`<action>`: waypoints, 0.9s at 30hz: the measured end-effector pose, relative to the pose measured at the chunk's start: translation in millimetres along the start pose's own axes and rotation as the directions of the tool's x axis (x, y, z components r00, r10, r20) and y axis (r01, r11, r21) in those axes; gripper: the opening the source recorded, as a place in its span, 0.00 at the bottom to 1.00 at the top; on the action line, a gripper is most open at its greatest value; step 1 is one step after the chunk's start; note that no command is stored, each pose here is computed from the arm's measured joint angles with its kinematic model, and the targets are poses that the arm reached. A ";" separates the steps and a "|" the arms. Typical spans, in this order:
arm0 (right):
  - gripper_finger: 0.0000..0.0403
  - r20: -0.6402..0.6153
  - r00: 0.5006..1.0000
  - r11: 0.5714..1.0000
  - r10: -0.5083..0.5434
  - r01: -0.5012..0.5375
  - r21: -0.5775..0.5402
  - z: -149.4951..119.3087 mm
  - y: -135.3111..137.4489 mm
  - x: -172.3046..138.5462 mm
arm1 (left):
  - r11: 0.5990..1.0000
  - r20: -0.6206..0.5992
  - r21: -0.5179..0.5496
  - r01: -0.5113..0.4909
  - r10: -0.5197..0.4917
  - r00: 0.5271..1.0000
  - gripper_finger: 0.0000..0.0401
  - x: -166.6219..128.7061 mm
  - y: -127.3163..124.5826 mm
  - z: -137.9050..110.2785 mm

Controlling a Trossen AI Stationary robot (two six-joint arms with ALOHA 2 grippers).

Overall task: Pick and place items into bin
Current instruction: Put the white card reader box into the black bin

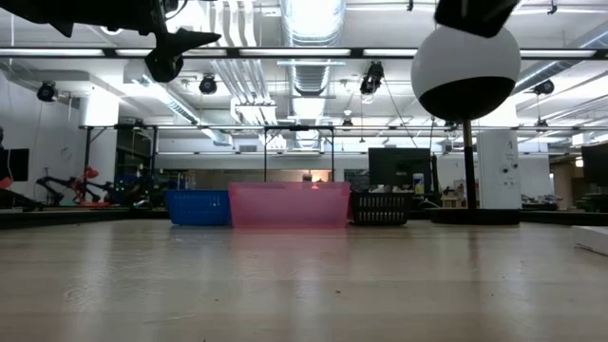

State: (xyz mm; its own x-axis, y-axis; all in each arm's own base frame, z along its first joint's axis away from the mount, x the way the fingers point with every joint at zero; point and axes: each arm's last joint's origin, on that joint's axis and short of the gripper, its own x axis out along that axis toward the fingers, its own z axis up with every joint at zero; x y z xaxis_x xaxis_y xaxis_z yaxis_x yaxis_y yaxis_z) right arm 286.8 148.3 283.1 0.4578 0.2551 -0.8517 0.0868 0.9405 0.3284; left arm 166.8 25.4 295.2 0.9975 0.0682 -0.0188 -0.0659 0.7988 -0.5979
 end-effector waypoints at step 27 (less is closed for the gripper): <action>0.64 -0.320 0.894 0.911 -0.312 0.377 0.164 -84.2 10.1 4.5 | 1.000 -0.003 0.000 0.002 -0.002 1.000 0.58 0.3 0.1 -0.2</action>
State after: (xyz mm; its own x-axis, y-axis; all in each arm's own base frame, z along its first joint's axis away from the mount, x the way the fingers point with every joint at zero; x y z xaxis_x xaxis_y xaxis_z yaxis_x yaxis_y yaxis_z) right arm 215.3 177.8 248.1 0.0987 0.0062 -0.9951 0.3970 0.9167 0.0451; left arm 167.1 25.3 295.0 0.9977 0.0651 -0.0200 -0.0641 0.7989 -0.5981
